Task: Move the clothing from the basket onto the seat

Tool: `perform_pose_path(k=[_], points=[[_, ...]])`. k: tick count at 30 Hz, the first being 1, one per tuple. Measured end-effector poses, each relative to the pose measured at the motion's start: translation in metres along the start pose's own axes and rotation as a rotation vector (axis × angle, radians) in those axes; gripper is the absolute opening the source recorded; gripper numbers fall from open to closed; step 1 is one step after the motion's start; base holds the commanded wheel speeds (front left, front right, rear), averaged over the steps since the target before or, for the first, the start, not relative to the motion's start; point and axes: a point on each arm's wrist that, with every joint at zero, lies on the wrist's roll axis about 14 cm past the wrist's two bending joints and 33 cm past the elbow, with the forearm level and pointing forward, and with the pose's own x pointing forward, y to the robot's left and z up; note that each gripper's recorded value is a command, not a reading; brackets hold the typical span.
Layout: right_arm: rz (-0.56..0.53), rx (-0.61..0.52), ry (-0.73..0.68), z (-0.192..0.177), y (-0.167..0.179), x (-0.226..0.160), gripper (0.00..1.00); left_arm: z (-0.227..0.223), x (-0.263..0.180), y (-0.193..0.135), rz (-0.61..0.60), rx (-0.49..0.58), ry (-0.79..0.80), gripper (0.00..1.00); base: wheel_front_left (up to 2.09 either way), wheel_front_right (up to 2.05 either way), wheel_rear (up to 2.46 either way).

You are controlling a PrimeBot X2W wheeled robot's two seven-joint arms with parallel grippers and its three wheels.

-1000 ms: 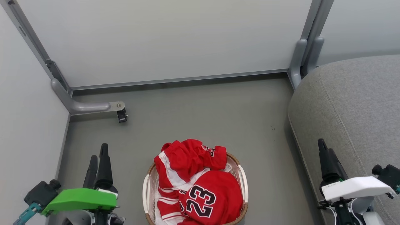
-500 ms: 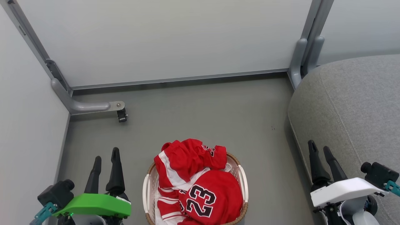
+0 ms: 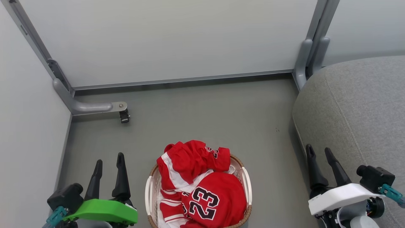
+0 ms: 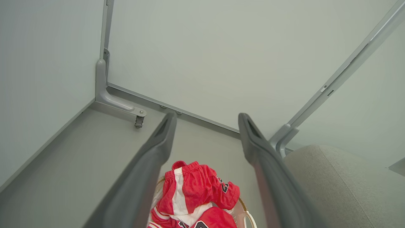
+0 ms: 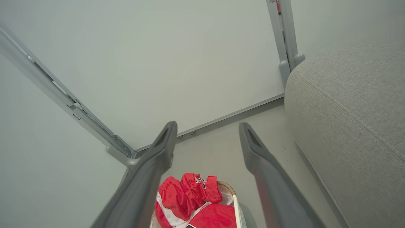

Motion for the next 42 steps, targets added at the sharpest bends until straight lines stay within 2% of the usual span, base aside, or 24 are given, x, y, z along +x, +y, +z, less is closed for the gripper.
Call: perform_pose_path(k=[20,42], points=[[0.050,-0.193,-0.013,0.000,0.010,0.001,1.00,-0.007,-0.004,-0.006,-0.031,0.174,0.000,1.00,0.00,0.00,0.00],[0.093,-0.364,-0.002,-0.010,0.015,-0.001,1.00,-0.022,-0.009,-0.005,-0.049,0.309,0.024,1.00,0.00,0.00,0.00]])
